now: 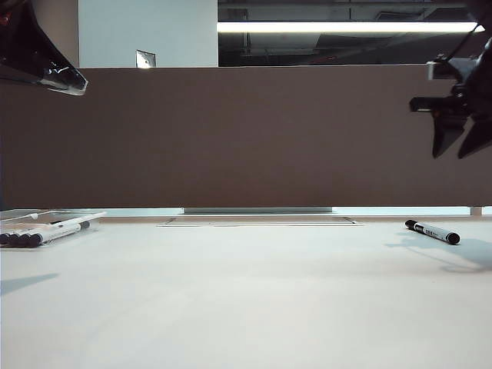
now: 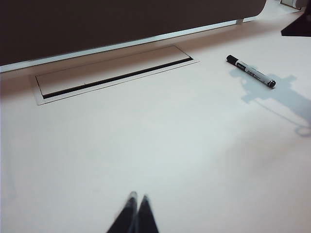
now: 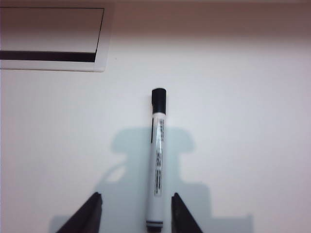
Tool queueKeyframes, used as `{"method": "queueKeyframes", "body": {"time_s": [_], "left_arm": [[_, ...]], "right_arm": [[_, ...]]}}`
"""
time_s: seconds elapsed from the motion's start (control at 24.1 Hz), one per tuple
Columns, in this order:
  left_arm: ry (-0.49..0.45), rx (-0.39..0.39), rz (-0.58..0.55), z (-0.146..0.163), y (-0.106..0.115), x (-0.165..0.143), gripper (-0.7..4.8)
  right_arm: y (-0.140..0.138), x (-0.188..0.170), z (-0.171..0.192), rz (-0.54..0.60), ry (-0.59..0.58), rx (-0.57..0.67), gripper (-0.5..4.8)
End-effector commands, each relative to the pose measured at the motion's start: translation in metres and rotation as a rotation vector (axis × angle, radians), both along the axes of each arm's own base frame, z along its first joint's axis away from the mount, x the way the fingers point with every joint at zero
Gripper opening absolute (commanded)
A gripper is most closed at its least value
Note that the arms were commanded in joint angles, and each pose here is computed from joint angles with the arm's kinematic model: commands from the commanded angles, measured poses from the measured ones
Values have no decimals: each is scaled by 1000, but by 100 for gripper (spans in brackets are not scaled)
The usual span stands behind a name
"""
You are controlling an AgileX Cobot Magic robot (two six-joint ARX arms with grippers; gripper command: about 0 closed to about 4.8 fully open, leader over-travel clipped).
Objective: Pick up the black marker on the right and put it into the packaging box on the left, making sure the marker fit the shape of the box's grooves.
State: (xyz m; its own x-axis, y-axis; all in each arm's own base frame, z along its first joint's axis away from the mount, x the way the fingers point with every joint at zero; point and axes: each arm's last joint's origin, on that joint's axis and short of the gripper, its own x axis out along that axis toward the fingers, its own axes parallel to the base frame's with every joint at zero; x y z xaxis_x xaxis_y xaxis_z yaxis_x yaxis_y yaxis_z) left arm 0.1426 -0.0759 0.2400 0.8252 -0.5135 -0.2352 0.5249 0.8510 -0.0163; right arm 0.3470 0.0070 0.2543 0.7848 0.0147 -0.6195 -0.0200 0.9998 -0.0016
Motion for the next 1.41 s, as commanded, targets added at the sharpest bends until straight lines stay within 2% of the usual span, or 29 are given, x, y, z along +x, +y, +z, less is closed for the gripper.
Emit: {"method": "queueKeyframes", "body": {"time_s": [0.04,0.12,0.54,0.87,1.41], "left_arm": [[-11,-10,-4,2,0,0,-6],[-11,-10,-4,2,0,0,-6],[-11,-10,-4,2,0,0,-6],[-20,-14,-4,3,0,0,-6],[-20,-15,-4,3,0,0,-6]], "right_arm": [[0,18,2,3,26,3,299],[-1,30,-1,8,69,10,329],[-14,80,-19,22,199,61,324],[-14,111,-43,43,246,43,324],[-15,119,-79,58,322,26,324]]}}
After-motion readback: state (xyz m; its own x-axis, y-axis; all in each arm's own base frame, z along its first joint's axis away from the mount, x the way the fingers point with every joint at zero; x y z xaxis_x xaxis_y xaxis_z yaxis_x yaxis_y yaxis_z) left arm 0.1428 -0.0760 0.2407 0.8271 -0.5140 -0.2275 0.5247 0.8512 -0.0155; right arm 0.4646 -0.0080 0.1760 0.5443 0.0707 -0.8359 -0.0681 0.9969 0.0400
